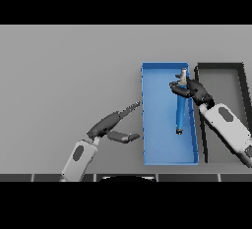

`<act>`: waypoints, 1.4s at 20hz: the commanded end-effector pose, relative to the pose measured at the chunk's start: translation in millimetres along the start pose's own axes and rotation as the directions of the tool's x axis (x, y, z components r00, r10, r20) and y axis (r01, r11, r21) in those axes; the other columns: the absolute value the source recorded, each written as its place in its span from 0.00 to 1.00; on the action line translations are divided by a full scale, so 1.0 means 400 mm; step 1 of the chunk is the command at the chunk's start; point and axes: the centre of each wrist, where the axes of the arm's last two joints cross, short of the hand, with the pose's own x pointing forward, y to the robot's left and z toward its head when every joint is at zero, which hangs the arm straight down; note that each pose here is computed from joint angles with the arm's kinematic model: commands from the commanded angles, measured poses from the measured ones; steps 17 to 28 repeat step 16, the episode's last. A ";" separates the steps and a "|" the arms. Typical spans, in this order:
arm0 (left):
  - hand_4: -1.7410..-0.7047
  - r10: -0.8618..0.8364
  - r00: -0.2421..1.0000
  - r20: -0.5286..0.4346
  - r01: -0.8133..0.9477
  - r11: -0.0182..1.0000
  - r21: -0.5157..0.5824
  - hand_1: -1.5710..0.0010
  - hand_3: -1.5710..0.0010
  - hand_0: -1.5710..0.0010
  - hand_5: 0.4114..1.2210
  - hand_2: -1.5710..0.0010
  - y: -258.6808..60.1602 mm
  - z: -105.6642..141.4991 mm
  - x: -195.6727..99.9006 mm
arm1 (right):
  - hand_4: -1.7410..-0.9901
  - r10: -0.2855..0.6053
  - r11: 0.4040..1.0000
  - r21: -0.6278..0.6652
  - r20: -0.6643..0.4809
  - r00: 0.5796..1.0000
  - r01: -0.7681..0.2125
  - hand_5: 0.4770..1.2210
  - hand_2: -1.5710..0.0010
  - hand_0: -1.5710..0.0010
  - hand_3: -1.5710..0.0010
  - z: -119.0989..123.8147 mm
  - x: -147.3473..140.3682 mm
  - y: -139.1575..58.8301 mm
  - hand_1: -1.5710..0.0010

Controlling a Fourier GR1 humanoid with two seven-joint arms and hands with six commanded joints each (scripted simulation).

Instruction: Pick up the blue pipe and place it into the blue bin.

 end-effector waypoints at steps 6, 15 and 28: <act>0.78 -0.003 1.000 -0.008 0.003 1.000 0.005 1.00 1.00 1.00 0.10 1.00 0.011 0.004 0.000 | 0.77 0.134 0.990 0.040 -0.034 0.990 -0.133 0.40 0.96 0.95 0.99 -0.009 -0.008 0.011 0.96; 0.78 -0.004 1.000 0.004 0.004 1.000 0.013 1.00 1.00 1.00 0.11 1.00 0.014 0.026 0.000 | 0.87 0.234 0.969 0.086 -0.021 0.972 -0.232 0.32 0.99 0.99 1.00 -0.001 -0.010 0.012 0.99; 0.78 -0.009 1.000 0.000 0.009 1.000 0.013 1.00 1.00 1.00 0.10 1.00 0.014 0.022 0.004 | 0.87 0.232 0.969 0.091 -0.020 0.973 -0.229 0.32 0.99 0.99 1.00 -0.008 -0.012 0.016 0.99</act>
